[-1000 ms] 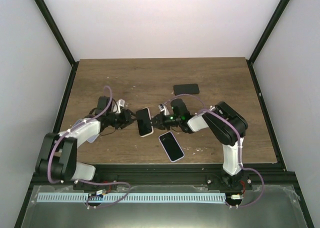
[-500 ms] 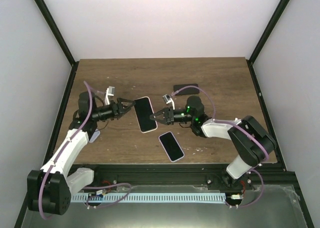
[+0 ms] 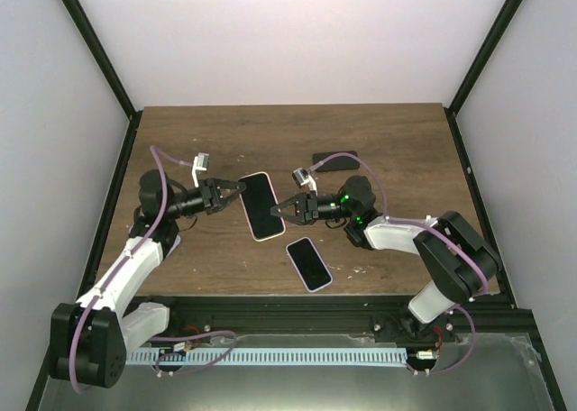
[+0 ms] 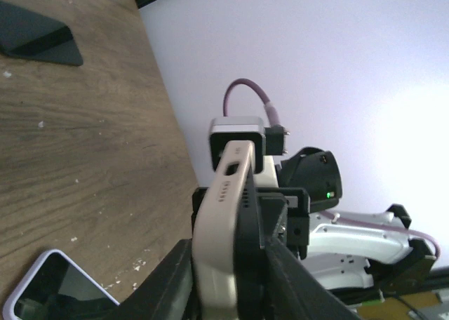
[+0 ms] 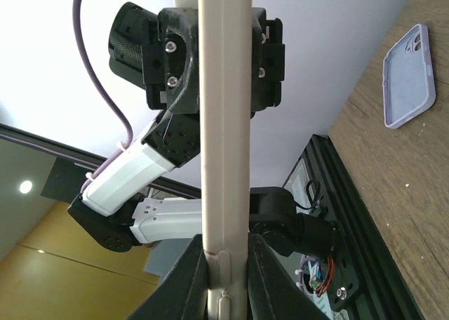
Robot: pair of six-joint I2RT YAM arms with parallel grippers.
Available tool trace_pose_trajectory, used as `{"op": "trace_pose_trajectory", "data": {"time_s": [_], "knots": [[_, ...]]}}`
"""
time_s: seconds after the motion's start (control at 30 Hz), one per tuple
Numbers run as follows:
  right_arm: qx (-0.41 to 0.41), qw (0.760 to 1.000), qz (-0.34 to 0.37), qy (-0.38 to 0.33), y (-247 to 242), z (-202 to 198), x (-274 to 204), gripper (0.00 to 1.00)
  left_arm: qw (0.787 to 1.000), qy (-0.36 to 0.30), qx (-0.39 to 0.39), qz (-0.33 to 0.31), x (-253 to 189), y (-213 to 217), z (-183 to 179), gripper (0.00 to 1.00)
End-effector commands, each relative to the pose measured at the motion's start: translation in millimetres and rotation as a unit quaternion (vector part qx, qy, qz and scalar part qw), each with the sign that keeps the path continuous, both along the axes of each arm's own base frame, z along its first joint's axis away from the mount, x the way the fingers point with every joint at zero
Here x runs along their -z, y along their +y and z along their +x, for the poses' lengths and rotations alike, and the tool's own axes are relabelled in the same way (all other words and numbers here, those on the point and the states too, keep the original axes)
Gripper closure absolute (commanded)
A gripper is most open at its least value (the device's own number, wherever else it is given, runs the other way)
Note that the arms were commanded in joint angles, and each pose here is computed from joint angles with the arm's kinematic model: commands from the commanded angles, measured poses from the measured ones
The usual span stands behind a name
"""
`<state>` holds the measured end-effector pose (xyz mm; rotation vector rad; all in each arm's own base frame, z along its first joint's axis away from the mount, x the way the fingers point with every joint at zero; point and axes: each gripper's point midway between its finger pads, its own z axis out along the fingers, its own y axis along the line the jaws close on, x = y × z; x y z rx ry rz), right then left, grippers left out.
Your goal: Put the phone into the phone case
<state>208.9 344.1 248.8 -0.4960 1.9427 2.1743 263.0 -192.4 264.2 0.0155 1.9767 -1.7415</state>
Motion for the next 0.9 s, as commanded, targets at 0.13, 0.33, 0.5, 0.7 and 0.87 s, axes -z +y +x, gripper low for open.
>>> {"op": "trace_pose_trajectory", "data": {"time_s": [0.13, 0.33, 0.5, 0.7, 0.87], "knots": [[-0.007, 0.999, 0.028, -0.037, 2, -4, -17, 0.88, 1.0, 0.005, 0.005, 0.007, 3, -3, 7, 1.0], [0.008, 0.999, 0.024, -0.036, 4, 3, -18, 0.91, 0.998, 0.022, -0.003, 0.052, 14, 0, 12, 0.97], [0.047, 0.998, 0.041, -0.027, 4, 16, -29, 0.95, 0.998, 0.039, 0.009, 0.042, 11, -1, 3, 0.58], [0.1, 0.993, 0.059, -0.015, 6, 39, -40, 0.96, 0.997, 0.067, 0.028, 0.022, 24, -5, -17, 0.36], [0.129, 0.99, 0.06, -0.01, 9, 55, -41, 0.96, 0.995, 0.081, 0.051, 0.002, 30, -16, -33, 0.36]]}}
